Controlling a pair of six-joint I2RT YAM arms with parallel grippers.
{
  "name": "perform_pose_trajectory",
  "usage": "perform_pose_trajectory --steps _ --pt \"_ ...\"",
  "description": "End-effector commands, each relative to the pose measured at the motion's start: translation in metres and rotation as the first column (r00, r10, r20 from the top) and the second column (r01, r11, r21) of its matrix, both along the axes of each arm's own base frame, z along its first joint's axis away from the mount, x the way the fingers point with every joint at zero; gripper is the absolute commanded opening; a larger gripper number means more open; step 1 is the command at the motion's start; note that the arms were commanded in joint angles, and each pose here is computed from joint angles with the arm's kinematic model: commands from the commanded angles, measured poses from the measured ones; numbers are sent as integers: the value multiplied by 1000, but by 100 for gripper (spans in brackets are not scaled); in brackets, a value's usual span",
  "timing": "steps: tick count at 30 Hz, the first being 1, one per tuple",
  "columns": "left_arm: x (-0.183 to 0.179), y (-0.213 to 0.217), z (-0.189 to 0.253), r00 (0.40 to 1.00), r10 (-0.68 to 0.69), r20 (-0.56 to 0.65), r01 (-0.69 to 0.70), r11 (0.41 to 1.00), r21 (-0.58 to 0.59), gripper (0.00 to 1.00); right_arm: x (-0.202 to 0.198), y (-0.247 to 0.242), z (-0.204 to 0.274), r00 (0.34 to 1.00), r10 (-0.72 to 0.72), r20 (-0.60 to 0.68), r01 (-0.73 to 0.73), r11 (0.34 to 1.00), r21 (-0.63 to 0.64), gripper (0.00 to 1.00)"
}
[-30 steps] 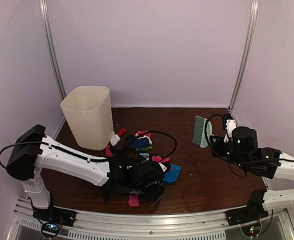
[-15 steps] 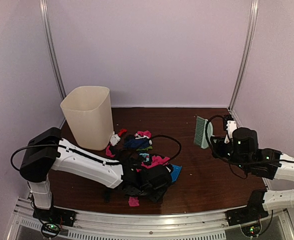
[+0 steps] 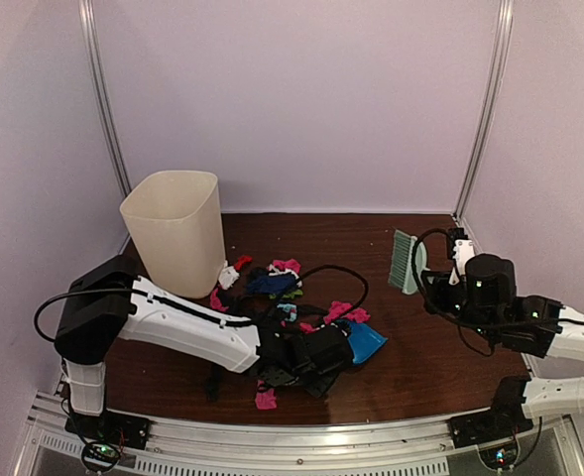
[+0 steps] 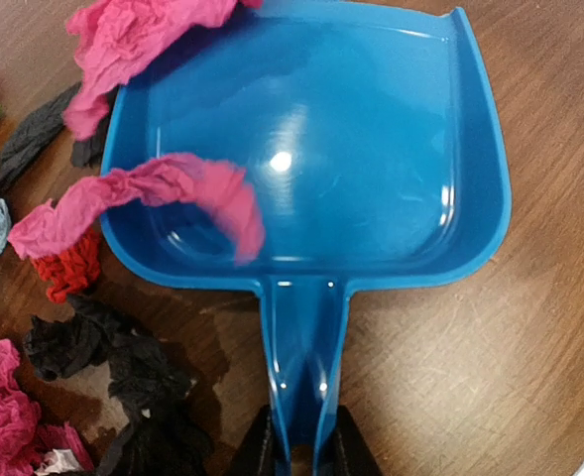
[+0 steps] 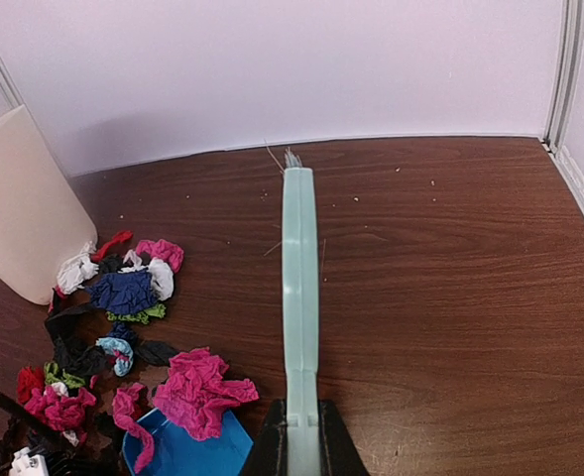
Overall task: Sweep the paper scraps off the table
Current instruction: Pick up the dustpan from the center of the board, then sweep the paper scraps at the center of the board.
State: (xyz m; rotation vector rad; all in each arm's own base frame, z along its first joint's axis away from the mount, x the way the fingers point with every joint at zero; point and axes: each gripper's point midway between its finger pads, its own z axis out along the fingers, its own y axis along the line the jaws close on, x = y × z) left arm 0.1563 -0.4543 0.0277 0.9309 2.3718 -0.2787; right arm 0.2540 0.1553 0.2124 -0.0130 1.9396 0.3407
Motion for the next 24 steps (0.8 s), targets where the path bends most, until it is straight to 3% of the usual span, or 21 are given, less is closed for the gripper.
perform_pose_trajectory --steps 1,6,11,16,24 --pt "10 -10 16 999 8 52 -8 1000 -3 14 0 -9 6 999 -36 18 36 999 6 0" --pt "7 -15 32 999 -36 35 36 999 -12 14 0 -10 13 999 -37 30 36 999 18 0" --pt "-1 -20 53 991 -121 -50 114 985 -130 14 -1 -9 31 998 -36 60 32 997 63 0" --pt "-7 -22 84 980 -190 -60 172 959 -227 14 -3 -9 50 995 -26 97 16 994 106 0" --pt "24 19 125 997 -61 46 70 974 -215 14 -6 5 74 990 51 133 -71 986 150 0"
